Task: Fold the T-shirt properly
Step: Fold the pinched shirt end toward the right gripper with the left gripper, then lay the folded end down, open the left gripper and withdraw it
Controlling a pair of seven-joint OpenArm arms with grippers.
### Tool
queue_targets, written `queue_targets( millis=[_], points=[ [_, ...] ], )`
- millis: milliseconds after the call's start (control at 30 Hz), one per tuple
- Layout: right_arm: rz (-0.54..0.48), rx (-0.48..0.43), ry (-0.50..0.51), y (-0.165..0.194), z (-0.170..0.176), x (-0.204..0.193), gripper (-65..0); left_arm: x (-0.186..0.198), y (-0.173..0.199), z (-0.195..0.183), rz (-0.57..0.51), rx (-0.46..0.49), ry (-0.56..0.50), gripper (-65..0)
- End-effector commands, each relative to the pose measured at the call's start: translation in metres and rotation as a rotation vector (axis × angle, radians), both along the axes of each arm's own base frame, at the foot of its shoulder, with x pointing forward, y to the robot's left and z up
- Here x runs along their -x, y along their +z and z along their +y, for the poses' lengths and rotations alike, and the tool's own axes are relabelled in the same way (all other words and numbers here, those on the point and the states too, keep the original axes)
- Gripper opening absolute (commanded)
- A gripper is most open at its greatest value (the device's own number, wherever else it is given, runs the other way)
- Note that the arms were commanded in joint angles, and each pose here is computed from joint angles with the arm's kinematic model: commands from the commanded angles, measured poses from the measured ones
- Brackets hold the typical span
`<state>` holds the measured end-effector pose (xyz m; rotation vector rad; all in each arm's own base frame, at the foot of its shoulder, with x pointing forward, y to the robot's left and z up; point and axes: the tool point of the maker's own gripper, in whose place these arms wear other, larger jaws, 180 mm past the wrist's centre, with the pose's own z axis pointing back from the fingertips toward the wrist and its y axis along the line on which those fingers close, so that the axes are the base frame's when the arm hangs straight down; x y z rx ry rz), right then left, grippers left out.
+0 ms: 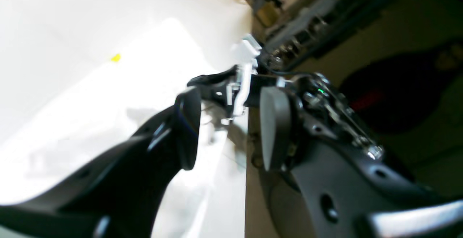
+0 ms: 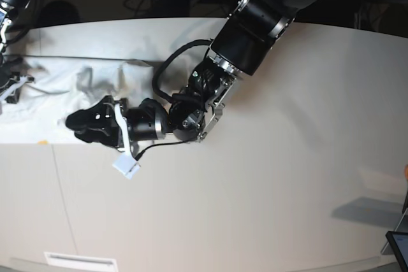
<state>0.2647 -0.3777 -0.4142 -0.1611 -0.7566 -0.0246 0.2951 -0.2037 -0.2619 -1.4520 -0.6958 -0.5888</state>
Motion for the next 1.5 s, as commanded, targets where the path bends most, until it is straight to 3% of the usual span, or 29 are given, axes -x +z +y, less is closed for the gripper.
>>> queue_targets(
  millis=[0, 167, 267, 333, 467, 567, 633, 767, 1000, 1133, 1467],
  points=[
    [0.024, 0.033, -0.003, 0.004, -0.01, 0.003, -60.9, -0.007, 0.029, -0.005, -0.042, 0.074, 0.002, -37.8],
    [0.027, 0.033, -0.003, 0.003, -0.01, 0.004, -60.9, -0.007, 0.045, -0.004, -0.085, 0.098, 0.001, -38.0],
    [0.027, 0.033, -0.003, 0.003, -0.01, 0.004, -60.9, -0.003, 0.055, 0.004, -0.177, 0.076, -0.005, -39.0],
    [0.027, 0.033, -0.003, 0.003, -0.01, 0.004, -60.9, -0.002, 0.05, 0.014, -0.269, -0.004, 0.006, -44.7],
    [0.03, 0.034, -0.002, 0.002, -0.01, 0.005, -60.9, -0.018, 0.016, 0.034, -0.297, -0.249, 0.19, -65.0],
    [0.032, 0.034, -0.002, 0.002, -0.01, 0.006, -60.9, -0.025, -0.014, 0.045, -0.315, -0.403, 0.273, -65.0],
    [0.037, 0.034, -0.002, 0.001, -0.01, 0.008, -60.9, -0.024, -0.025, 0.047, -0.34, -0.453, 0.274, -65.0],
    [0.037, 0.034, -0.002, 0.001, -0.01, 0.008, -60.9, -0.017, -0.03, 0.044, -0.332, -0.46, 0.267, -65.0],
    [0.038, 0.034, -0.002, 0.0, -0.01, 0.008, -60.9, 0.033, -0.043, 0.006, -0.386, -0.476, 0.087, -65.0],
    [0.038, 0.034, -0.002, 0.0, -0.01, 0.008, -60.9, 0.036, -0.052, 0.005, -0.37, -0.494, 0.076, -65.0],
    [0.038, 0.034, -0.002, 0.0, -0.01, 0.008, -60.9, 0.028, -0.12, 0.026, -0.24, -0.619, 0.083, -65.0]
  ],
)
